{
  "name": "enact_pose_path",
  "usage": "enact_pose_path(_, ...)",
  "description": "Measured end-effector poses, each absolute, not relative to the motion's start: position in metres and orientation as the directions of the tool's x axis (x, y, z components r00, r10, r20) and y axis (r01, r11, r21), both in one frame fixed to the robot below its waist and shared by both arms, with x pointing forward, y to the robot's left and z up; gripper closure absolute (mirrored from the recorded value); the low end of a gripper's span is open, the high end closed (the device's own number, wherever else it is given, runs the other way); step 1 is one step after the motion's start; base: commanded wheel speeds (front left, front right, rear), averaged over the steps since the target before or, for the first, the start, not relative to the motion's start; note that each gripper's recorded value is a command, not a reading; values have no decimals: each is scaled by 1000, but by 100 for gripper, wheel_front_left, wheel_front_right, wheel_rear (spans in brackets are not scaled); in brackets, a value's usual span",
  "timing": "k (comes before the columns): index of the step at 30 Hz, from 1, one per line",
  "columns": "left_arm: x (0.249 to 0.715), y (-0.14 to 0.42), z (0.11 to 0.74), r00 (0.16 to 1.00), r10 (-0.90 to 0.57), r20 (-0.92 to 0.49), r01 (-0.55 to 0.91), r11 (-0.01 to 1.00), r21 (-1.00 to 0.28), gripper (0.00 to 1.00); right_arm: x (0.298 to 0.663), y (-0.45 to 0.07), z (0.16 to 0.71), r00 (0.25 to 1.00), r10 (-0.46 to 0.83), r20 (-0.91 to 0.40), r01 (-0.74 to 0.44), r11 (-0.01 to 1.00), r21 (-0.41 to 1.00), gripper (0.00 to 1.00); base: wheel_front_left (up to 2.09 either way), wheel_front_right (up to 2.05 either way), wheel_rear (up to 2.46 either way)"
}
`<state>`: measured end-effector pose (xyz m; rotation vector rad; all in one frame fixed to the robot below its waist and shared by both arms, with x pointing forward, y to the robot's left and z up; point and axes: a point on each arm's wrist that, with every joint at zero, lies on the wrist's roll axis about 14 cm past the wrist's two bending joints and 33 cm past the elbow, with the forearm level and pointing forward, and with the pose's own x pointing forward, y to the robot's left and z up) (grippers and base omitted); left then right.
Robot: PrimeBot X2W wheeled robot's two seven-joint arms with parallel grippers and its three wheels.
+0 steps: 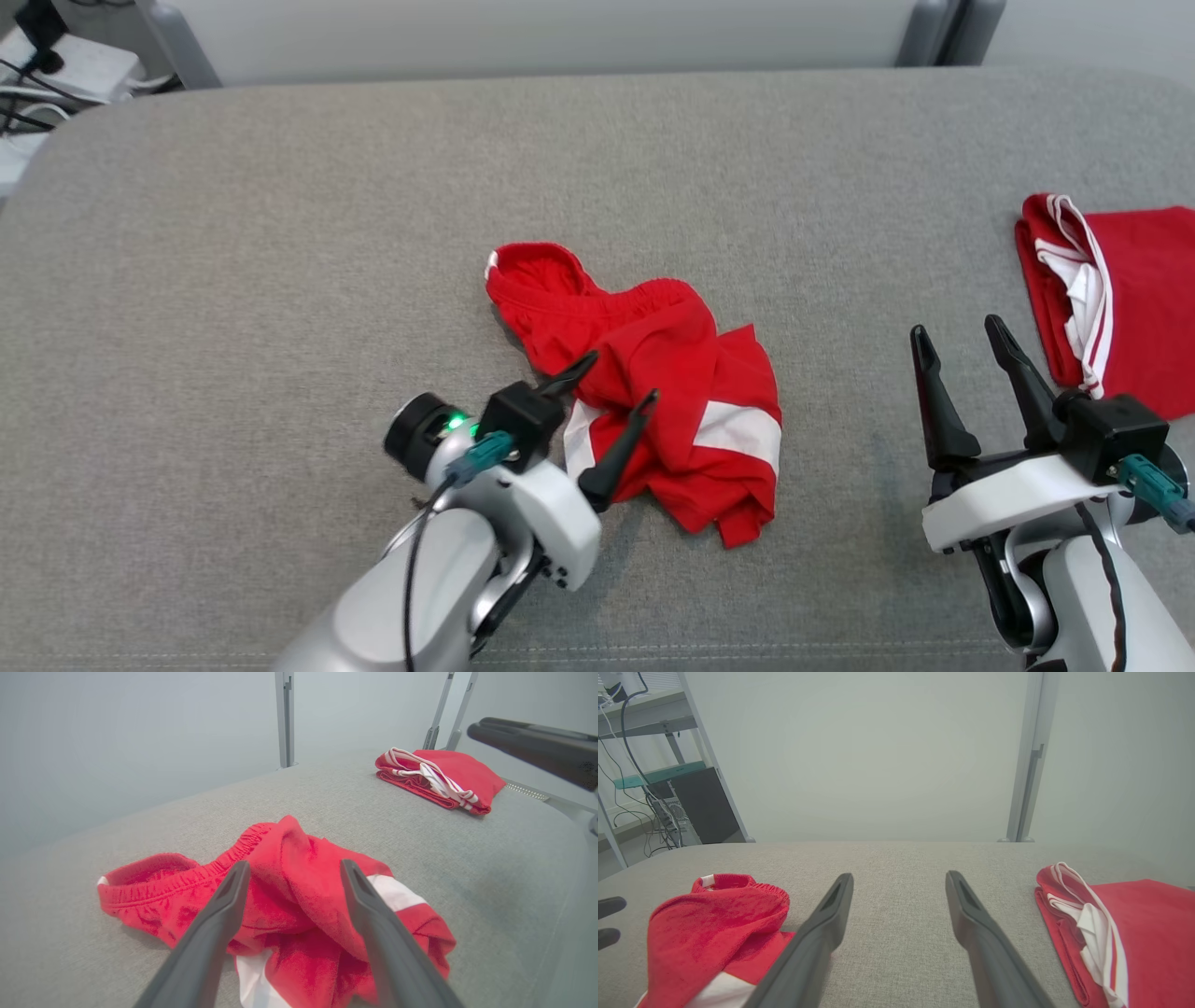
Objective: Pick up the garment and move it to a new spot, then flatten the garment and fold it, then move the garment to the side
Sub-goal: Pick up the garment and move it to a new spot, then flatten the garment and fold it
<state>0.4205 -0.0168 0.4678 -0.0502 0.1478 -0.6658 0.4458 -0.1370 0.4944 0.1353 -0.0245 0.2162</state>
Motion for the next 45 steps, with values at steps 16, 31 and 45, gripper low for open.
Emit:
enact_pose_path(16,396,114,475,968,-241,-75,234,968,-92,0,412,-137,519,974,204,96,-216,968,129,0,0,0,0)
enact_pose_path(31,376,165,460,994,-66,-90,55,991,-122,0,405,-133,500,973,228,40,-231,967,106,0,0,0,0)
enact_pose_path(45,350,202,448,991,61,-120,-78,988,-137,0,480,-47,494,861,499,-94,-494,866,76,0,0,0,0)
